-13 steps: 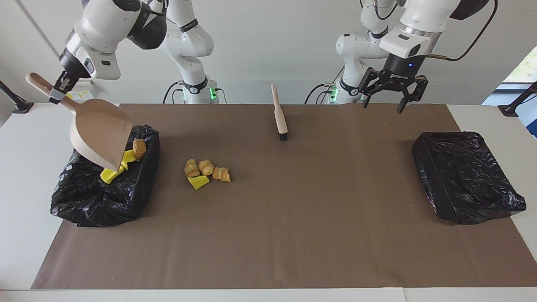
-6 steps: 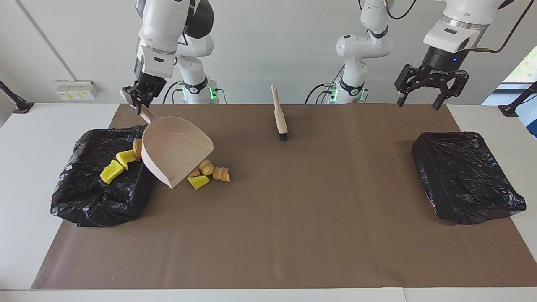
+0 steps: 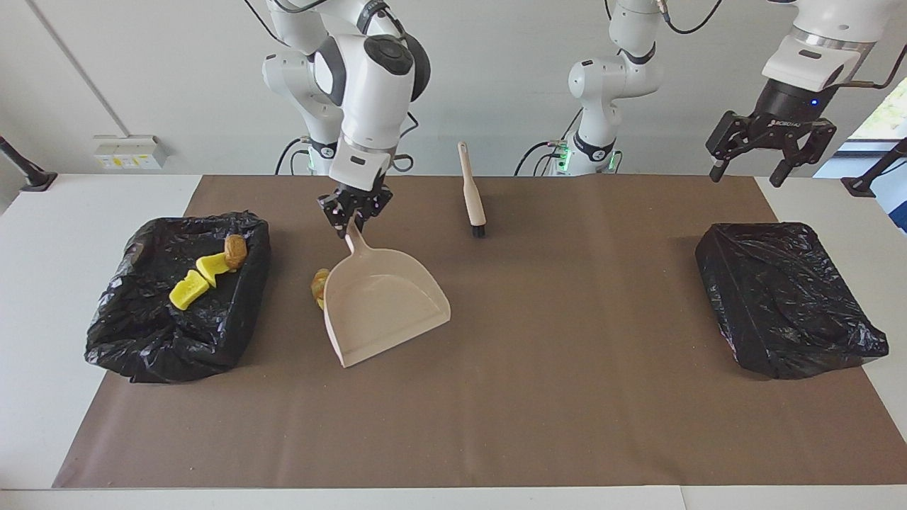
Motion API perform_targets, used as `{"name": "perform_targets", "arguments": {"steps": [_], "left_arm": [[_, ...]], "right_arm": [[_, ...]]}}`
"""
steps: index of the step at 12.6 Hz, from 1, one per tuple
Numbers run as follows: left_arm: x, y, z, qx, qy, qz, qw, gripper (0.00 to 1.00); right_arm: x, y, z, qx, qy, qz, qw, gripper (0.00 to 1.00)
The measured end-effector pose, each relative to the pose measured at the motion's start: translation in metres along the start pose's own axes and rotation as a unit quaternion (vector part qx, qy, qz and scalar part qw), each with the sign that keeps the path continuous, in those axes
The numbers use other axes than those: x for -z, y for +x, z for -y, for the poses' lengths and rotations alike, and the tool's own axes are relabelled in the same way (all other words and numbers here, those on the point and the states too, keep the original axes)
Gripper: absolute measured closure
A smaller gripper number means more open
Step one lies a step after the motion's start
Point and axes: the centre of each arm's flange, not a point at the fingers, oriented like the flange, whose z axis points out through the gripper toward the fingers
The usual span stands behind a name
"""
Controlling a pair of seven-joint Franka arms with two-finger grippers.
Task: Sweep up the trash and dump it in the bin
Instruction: 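Set the dustpan down on the table center with the right gripper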
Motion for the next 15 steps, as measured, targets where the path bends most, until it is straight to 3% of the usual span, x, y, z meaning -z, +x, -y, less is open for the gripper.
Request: {"name": "perform_targets", "arguments": {"steps": [5, 7, 10, 15], "left_arm": [[0.0, -0.003, -0.008, -0.007, -0.004, 0.015, 1.0, 0.0], [-0.005, -0.01, -0.01, -0.009, -0.007, 0.045, 0.999, 0.0], [0.001, -0.018, -0.012, -0.009, -0.008, 0.056, 0.998, 0.0], [0.006, -0.021, -0.013, -0.01, -0.008, 0.057, 0.998, 0.0]], "right_arm": [[-0.038, 0.077, 0.04, -0.159, 0.089, -0.028, 0.983, 0.68], [-0.055, 0.091, 0.083, -0.195, 0.114, -0.037, 0.974, 0.68], [-0.064, 0.095, 0.123, -0.213, 0.129, -0.036, 0.968, 0.68], [-0.08, 0.086, 0.154, -0.193, 0.13, -0.018, 0.972, 0.68]]}}
